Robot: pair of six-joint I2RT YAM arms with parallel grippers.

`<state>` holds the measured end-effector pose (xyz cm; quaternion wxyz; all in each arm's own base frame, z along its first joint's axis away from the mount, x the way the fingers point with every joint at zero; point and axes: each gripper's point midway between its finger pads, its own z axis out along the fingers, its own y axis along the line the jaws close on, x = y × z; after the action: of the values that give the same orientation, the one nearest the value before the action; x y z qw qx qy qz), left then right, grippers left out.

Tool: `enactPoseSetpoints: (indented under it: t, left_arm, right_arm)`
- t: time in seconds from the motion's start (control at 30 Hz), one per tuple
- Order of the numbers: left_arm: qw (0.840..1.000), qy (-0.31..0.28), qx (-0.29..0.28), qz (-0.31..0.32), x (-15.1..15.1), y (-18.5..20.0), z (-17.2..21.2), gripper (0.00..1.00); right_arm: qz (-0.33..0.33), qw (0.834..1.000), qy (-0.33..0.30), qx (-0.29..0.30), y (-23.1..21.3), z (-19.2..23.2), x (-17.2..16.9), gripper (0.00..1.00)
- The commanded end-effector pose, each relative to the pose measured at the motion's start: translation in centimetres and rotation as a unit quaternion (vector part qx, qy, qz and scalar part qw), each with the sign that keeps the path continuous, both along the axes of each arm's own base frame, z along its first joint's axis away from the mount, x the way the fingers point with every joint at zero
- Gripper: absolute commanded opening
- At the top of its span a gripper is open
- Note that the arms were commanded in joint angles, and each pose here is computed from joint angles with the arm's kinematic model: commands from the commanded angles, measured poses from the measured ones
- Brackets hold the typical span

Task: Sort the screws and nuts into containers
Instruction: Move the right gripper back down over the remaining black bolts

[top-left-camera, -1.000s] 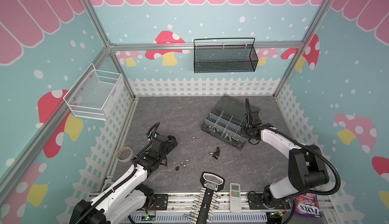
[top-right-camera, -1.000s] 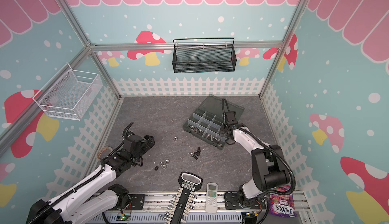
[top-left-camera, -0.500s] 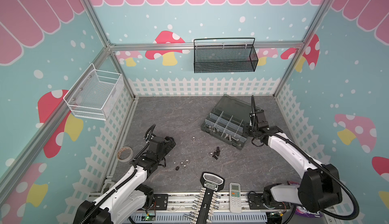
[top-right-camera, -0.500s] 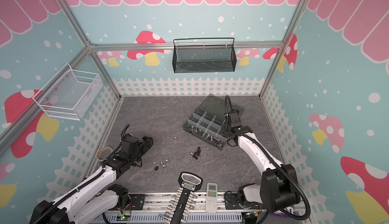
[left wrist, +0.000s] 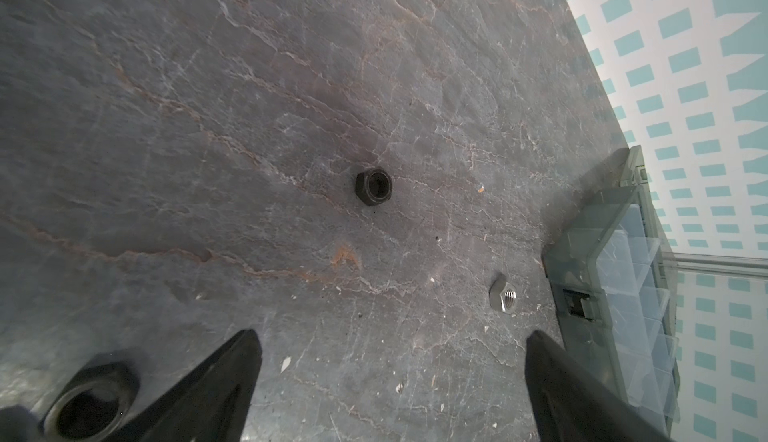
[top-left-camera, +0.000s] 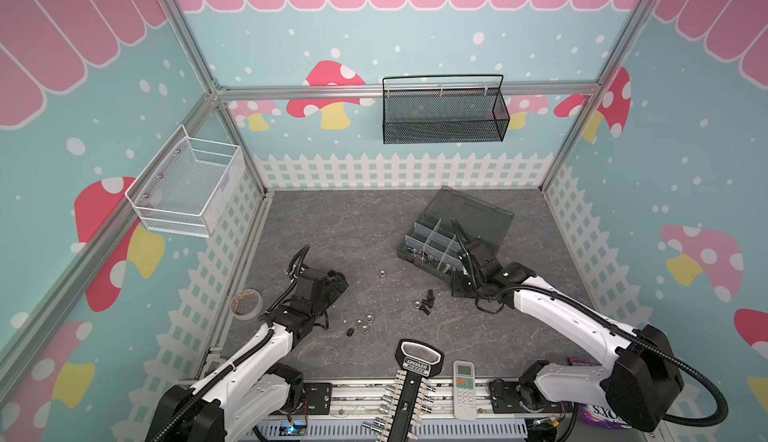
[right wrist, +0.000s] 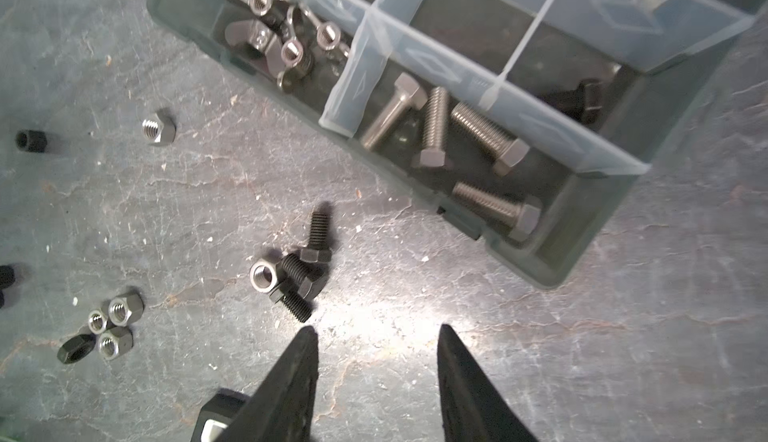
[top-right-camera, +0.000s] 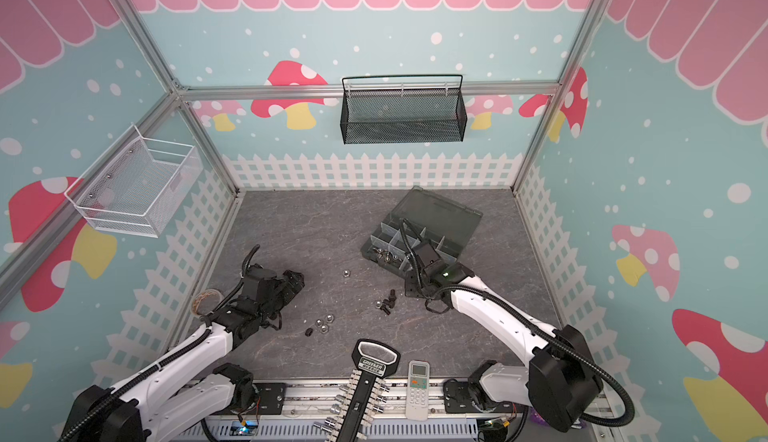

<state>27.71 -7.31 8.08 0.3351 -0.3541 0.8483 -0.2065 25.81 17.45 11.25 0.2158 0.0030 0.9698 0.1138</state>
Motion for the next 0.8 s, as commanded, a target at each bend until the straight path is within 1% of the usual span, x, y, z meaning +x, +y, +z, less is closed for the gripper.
enactPoseSetpoints:
  t: [0.0,0.13,0.43,0.63,0.77]
  left_arm:
    - [1.0,-0.007,-0.013,0.006,0.7,-0.2,0.8,1.0]
    - [1.0,-0.003,-0.016,0.005,0.7,-0.3,0.5,1.0]
    - [1.0,-0.004,-0.019,0.002,0.9,-0.4,0.6,1.0]
    - [1.0,-0.001,-0.016,-0.004,1.0,-0.5,0.6,1.0]
    - [1.0,0.005,-0.014,-0.007,0.8,-0.6,0.2,1.0]
  right_arm:
    - [0.004,0.999,0.031,0.013,2.0,-0.9,-0.9,0.5]
    - [0.023,0.999,0.043,0.004,3.7,-1.9,-0.7,0.54]
    - [0.047,0.997,0.061,-0.007,5.9,-4.0,0.8,0.57]
    - [0.058,0.996,0.071,-0.011,6.7,-5.6,1.2,0.61]
    - [0.056,0.995,0.078,-0.031,6.3,-6.7,1.2,0.63]
